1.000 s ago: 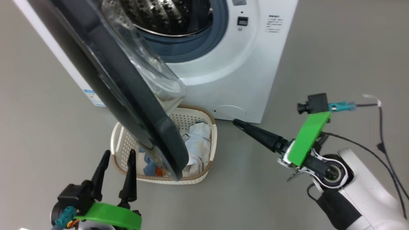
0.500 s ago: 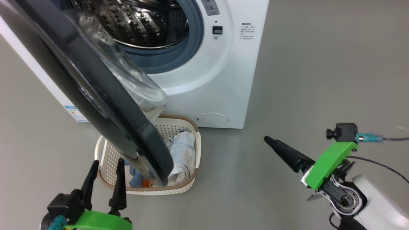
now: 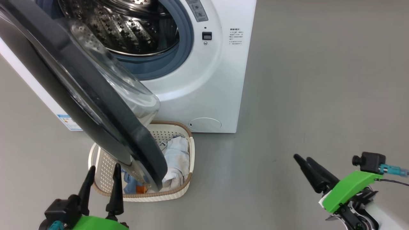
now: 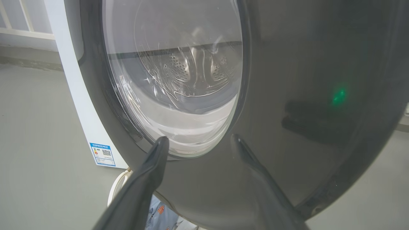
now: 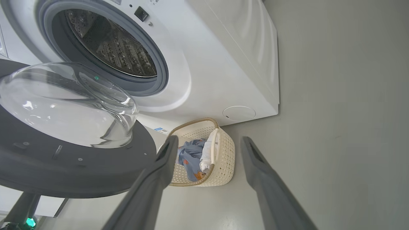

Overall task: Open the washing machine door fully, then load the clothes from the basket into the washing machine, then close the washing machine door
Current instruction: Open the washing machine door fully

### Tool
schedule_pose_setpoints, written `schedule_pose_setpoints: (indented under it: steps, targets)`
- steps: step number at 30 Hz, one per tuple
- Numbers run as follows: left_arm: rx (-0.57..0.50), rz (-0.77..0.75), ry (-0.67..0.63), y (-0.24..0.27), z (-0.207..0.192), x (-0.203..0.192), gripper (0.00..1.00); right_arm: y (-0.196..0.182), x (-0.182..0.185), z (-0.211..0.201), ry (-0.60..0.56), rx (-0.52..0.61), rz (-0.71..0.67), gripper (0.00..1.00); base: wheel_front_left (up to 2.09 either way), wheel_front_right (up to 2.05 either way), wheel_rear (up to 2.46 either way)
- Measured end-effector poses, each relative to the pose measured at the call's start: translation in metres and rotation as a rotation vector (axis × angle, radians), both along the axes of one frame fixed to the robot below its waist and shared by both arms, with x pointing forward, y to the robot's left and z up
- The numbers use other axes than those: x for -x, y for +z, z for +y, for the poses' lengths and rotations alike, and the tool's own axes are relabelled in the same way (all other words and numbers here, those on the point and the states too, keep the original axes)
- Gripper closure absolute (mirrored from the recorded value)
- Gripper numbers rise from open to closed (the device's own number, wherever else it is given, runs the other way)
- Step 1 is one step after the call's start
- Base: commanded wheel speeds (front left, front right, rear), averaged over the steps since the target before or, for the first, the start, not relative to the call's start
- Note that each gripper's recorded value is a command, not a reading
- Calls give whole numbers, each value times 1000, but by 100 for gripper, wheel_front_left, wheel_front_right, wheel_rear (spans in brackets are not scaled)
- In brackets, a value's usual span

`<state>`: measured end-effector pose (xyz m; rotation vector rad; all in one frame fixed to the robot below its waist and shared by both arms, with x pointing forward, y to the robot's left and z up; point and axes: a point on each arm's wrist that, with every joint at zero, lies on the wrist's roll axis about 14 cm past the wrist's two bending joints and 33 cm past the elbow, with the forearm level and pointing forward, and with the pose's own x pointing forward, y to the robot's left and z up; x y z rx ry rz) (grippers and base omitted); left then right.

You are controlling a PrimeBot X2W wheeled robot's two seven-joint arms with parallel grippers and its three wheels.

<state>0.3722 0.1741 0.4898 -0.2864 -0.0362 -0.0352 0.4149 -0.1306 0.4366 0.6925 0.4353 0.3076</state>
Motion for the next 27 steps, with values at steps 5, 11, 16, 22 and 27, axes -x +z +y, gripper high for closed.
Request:
schedule_pose_setpoints:
  steps: [5,11,16,22,27]
  targets:
    - [1,3,-3,-1,-1,2,0,-5,2,-18,-53,51,-29,0,0,0,0]
    - [1,3,-2,-1,-1,4,0,-13,6,-34,-64,157,-59,0,0,0,0]
    - [1,5,2,-1,1,4,0,-2,-5,-51,-97,237,-131,0,0,0,0]
    - [1,9,4,-3,1,4,0,14,-8,-65,-136,349,-245,0,0,0,0]
    - [0,11,12,-3,4,4,0,24,-2,-74,-202,401,-310,0,0,0,0]
